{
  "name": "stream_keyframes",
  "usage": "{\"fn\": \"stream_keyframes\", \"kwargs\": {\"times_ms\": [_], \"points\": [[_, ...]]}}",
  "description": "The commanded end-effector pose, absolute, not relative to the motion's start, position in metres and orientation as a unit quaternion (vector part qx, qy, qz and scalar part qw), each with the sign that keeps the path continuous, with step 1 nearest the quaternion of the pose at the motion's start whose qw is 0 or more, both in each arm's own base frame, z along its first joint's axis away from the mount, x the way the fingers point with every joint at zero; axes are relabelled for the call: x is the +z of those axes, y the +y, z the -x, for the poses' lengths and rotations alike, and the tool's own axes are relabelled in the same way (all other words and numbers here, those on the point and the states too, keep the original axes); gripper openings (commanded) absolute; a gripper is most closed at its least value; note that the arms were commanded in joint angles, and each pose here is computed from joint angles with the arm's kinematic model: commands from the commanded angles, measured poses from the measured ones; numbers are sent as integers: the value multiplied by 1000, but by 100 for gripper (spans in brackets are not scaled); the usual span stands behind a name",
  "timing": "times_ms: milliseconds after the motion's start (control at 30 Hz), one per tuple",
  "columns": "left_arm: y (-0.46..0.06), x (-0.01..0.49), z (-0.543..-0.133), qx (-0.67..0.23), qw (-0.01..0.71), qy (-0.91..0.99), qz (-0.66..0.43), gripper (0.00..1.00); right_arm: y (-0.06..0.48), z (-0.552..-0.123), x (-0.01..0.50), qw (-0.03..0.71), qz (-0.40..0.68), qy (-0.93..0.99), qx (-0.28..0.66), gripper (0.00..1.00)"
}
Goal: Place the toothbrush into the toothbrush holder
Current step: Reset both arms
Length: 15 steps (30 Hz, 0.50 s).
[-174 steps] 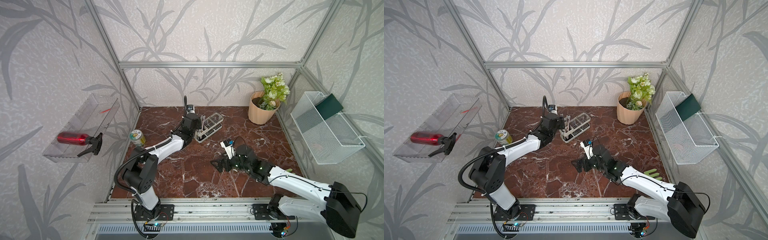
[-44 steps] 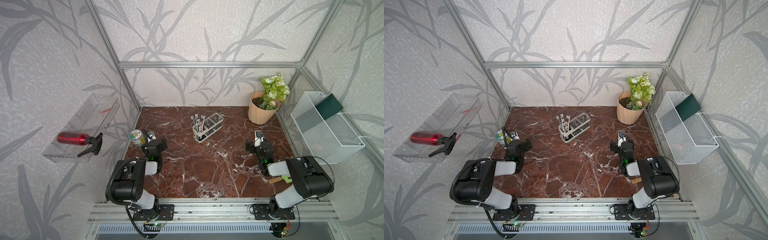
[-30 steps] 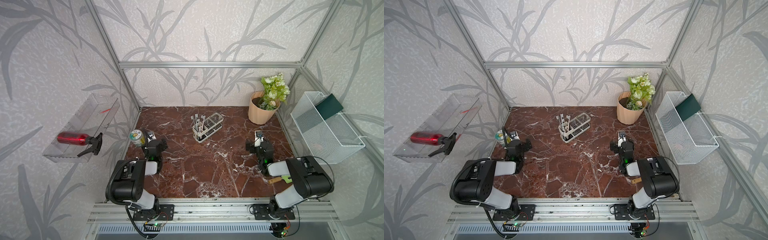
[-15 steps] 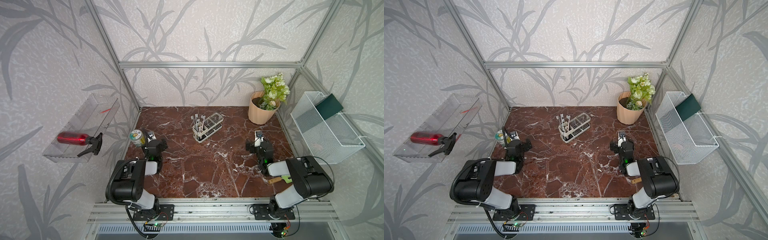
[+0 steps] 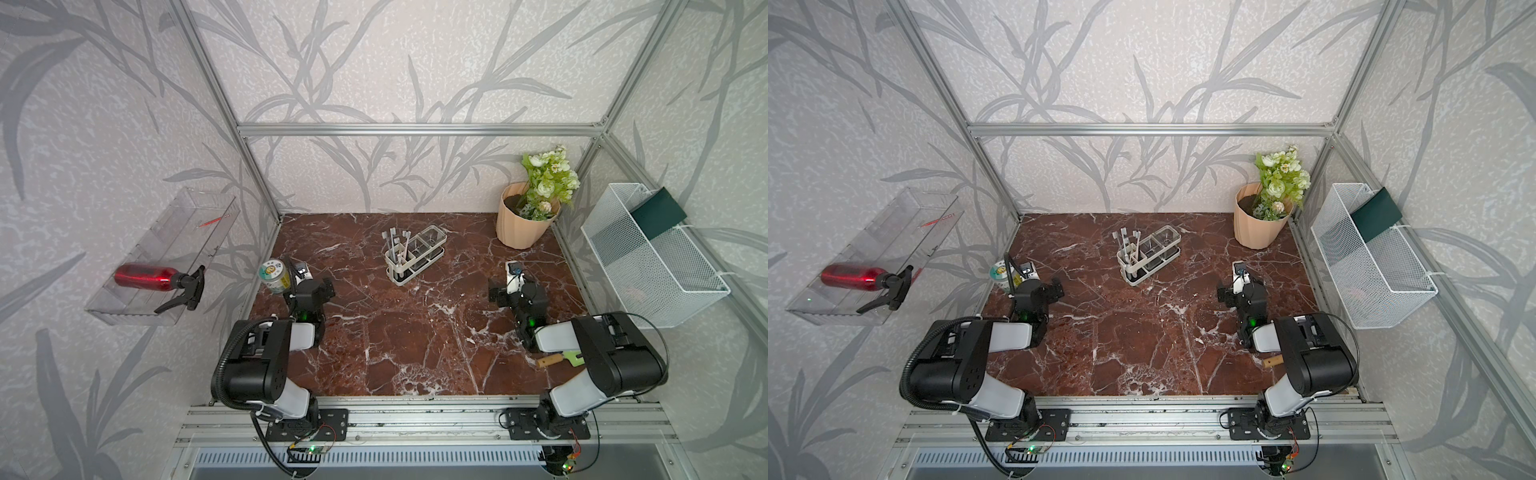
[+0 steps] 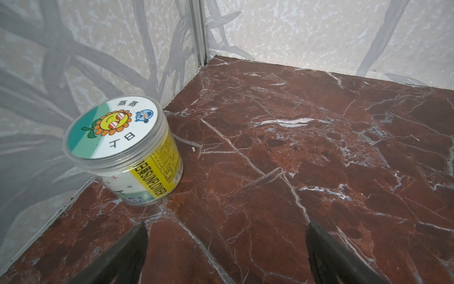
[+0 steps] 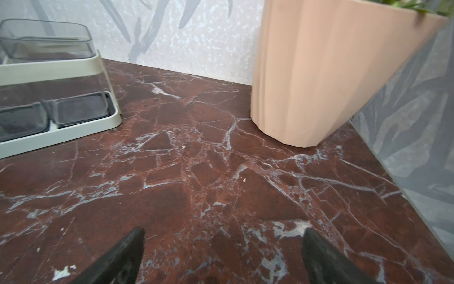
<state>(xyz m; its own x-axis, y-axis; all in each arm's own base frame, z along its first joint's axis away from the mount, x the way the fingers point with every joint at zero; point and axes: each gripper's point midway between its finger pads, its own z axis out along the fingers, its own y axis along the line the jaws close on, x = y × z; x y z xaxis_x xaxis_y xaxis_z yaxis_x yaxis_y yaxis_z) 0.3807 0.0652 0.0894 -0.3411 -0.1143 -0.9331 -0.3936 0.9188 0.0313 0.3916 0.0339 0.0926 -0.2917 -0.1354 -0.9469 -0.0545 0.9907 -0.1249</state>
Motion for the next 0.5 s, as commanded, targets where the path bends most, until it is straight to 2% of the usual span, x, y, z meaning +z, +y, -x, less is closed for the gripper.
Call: {"fn": "stream_keyframes", "kwargs": {"times_ms": [0, 467], "points": [[64, 97, -383, 130, 562, 803, 150, 99, 30, -396, 95, 594, 49, 802, -39, 99], [64, 96, -383, 129, 562, 803, 150, 99, 48, -393, 94, 595, 93, 798, -6, 99]]}}
